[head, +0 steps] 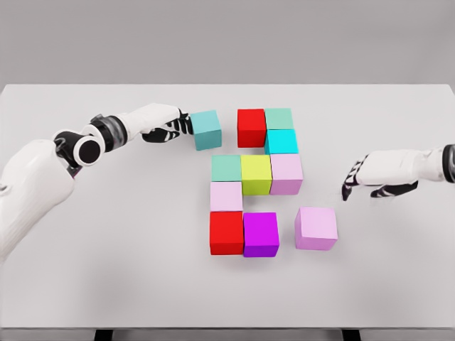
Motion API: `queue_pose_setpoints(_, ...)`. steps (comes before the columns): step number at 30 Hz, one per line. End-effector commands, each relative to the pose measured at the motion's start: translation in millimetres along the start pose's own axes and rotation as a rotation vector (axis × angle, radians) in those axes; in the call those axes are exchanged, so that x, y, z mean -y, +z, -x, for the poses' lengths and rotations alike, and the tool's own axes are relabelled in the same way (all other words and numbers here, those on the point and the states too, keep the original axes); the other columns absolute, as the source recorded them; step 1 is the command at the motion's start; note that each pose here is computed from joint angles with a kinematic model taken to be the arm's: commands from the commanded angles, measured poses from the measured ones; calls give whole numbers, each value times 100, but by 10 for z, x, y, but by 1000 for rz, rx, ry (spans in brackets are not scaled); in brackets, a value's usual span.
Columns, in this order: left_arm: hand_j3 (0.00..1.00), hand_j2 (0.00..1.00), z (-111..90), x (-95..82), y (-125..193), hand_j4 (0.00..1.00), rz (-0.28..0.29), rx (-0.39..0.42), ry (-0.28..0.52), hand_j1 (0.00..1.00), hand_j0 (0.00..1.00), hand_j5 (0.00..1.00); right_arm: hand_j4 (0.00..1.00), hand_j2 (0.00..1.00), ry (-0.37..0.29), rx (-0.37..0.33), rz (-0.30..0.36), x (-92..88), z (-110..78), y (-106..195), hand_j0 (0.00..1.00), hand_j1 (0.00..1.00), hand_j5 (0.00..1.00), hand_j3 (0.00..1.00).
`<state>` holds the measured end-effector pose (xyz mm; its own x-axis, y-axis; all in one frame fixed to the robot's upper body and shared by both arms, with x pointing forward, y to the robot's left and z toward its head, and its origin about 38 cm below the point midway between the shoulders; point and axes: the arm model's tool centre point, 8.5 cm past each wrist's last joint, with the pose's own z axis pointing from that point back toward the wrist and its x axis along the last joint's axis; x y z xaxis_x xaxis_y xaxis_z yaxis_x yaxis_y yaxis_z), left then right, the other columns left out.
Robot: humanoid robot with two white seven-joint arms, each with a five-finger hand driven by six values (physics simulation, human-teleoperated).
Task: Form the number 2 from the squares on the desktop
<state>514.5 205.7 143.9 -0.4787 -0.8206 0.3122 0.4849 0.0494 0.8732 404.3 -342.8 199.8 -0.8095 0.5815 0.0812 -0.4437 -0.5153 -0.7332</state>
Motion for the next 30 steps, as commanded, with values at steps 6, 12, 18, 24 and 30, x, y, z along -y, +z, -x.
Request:
queue_pose_setpoints(6,51,51,-69,14,-47,51,3,16,7,51,51,51,21,21,32,-94,-120,81,219,432,21,21,21,21)
queue_pose_setpoints(12,51,51,24,52,-68,51,11,-13,26,51,51,51,16,16,60,38,-278,-215,-147,241,16,16,16,16)
queue_pose_setpoints(18,51,51,-49,66,-144,51,6,0,40,51,51,51,13,13,81,130,-326,-332,-396,60,13,13,13,13)
queue_pose_setpoints(24,51,51,-60,121,-228,51,18,-9,55,51,51,51,11,11,128,178,-303,-149,-498,-148,11,11,11,11)
queue_pose_setpoints(30,51,51,-111,88,-257,51,16,1,47,51,51,51,11,11,151,205,-297,-73,-556,-265,11,11,11,11)
